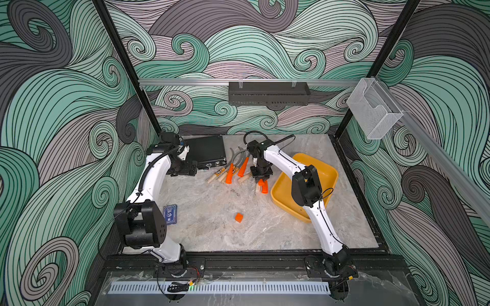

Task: Put small sickles into storage boxes
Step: Pick up the sickle at the center of the board.

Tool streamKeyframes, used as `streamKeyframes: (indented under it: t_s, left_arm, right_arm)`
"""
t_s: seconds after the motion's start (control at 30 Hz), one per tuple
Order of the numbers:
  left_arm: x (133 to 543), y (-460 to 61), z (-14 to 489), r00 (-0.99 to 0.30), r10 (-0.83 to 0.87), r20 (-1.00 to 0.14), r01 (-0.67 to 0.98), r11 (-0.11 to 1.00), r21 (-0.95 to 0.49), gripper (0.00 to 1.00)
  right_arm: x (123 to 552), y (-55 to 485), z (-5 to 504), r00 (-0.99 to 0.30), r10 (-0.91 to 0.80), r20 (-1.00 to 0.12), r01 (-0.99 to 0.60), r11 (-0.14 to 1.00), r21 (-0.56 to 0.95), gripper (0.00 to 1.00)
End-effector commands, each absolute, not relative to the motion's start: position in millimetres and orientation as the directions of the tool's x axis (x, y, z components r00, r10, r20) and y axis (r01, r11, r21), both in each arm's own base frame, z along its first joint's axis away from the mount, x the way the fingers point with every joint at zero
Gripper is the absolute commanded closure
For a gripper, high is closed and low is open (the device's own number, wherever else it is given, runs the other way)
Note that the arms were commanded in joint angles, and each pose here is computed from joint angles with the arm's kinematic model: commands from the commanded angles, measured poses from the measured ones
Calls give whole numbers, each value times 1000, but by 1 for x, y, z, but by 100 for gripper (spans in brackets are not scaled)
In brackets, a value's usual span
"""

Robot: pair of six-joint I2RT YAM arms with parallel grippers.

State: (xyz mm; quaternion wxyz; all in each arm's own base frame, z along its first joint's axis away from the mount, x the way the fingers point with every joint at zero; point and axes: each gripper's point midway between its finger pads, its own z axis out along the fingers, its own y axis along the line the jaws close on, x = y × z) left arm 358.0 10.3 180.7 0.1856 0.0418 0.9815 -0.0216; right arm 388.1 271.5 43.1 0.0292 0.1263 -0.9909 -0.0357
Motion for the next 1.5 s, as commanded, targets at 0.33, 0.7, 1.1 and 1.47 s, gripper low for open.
streamKeyframes:
  t_s: [0.33, 0.7, 1.1, 1.47]
  left_arm:
    - [355, 7, 193, -928, 87, -363, 108, 994, -37, 7]
    - [356, 8, 214, -896, 127, -425, 141, 990, -4, 7]
    - [366, -1, 250, -825, 140, -548, 176, 984, -15, 7]
    - [376, -7, 249, -817, 110, -565, 174, 983, -60, 7]
  right_arm:
    - [372, 275, 105, -955, -296, 0, -286, 925, 250, 88]
    - [355, 297, 138, -945, -328, -21, -305, 851, 429, 90]
    - [327, 290, 184, -945, -313, -94, -317, 810, 493, 91]
    - [295, 264, 198, -952, -286, -112, -304, 818, 489, 91]
